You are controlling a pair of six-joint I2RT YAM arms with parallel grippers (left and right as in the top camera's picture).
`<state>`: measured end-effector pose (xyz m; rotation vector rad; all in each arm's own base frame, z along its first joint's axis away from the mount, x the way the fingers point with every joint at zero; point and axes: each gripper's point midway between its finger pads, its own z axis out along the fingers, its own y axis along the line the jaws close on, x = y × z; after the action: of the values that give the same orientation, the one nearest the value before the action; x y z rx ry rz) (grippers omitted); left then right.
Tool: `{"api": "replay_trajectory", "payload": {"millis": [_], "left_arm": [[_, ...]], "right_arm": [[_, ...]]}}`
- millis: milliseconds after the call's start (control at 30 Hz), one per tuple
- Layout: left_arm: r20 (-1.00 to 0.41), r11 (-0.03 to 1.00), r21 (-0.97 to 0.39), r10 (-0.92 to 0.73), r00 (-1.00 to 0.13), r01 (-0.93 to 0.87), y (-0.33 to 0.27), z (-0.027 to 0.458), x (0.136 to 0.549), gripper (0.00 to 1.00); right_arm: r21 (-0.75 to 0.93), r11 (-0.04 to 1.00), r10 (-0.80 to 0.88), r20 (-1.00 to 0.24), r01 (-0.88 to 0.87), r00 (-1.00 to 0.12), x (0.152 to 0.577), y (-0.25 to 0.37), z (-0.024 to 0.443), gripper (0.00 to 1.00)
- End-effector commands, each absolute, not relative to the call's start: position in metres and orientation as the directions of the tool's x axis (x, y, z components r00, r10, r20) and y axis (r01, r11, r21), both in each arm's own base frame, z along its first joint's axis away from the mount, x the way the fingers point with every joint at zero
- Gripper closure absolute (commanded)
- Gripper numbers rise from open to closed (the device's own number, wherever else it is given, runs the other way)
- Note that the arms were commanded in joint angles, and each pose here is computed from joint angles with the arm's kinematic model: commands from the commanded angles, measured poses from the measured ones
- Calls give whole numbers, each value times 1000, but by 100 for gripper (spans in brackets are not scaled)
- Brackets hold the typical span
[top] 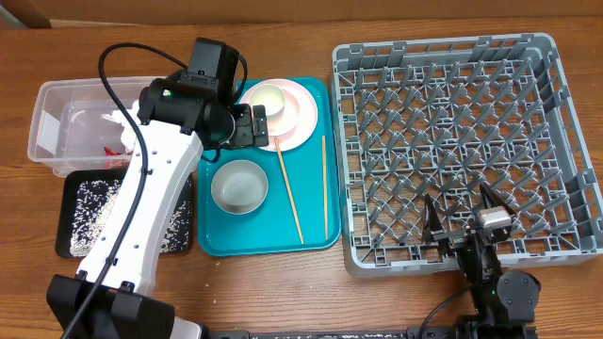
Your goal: Sort waste into correct bins and load items into the dishwasher
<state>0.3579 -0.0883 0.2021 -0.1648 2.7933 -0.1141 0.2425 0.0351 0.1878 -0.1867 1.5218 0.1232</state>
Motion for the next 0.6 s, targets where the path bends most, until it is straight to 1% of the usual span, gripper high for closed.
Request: {"api": "replay_trajectory", "payload": {"millis": [0, 67, 100, 167, 233, 300, 367, 400, 467, 567], "left_arm": [[-339, 990, -92, -133, -931, -108, -87, 205, 361, 0], [-339, 990, -92, -133, -931, -108, -87, 205, 361, 0], [-339, 990, -92, -133, -931, -108, -87, 205, 361, 0], [-339, 990, -92, -133, -931, -108, -87, 205, 361, 0], [-338, 990, -92, -133, -932, -108, -87, 205, 361, 0], [-339, 990, -92, -133, -931, -108, -87, 205, 361, 0], [-338, 990, -92, -133, -932, -108, -87, 205, 361, 0], [-339, 990, -92, -133, -931, -108, -87, 205, 361, 0], [-339, 990, -92, -133, -931, -108, -87, 205, 361, 0], [-338, 990, -92, -133, -932, -108, -87, 205, 361, 0]], "right_arm": [[-60, 960, -27, -992, -274, 124, 238, 49, 204, 0], [-101, 940, -24, -972, -325, 233, 230, 59, 228, 0], [-90, 931, 20, -955, -354, 297, 224, 64, 247, 0], [21, 922, 157, -933, -387, 324, 216, 62, 271, 0], [101, 901, 258, -906, -423, 335, 209, 61, 288, 0], [135, 882, 318, -879, -452, 357, 203, 61, 300, 0], [138, 873, 339, -861, -467, 379, 198, 61, 308, 0], [150, 865, 360, -851, -479, 382, 196, 61, 311, 0], [209, 836, 421, -837, -507, 350, 196, 61, 312, 0], [346, 767, 537, -806, -540, 247, 200, 61, 305, 0]]}}
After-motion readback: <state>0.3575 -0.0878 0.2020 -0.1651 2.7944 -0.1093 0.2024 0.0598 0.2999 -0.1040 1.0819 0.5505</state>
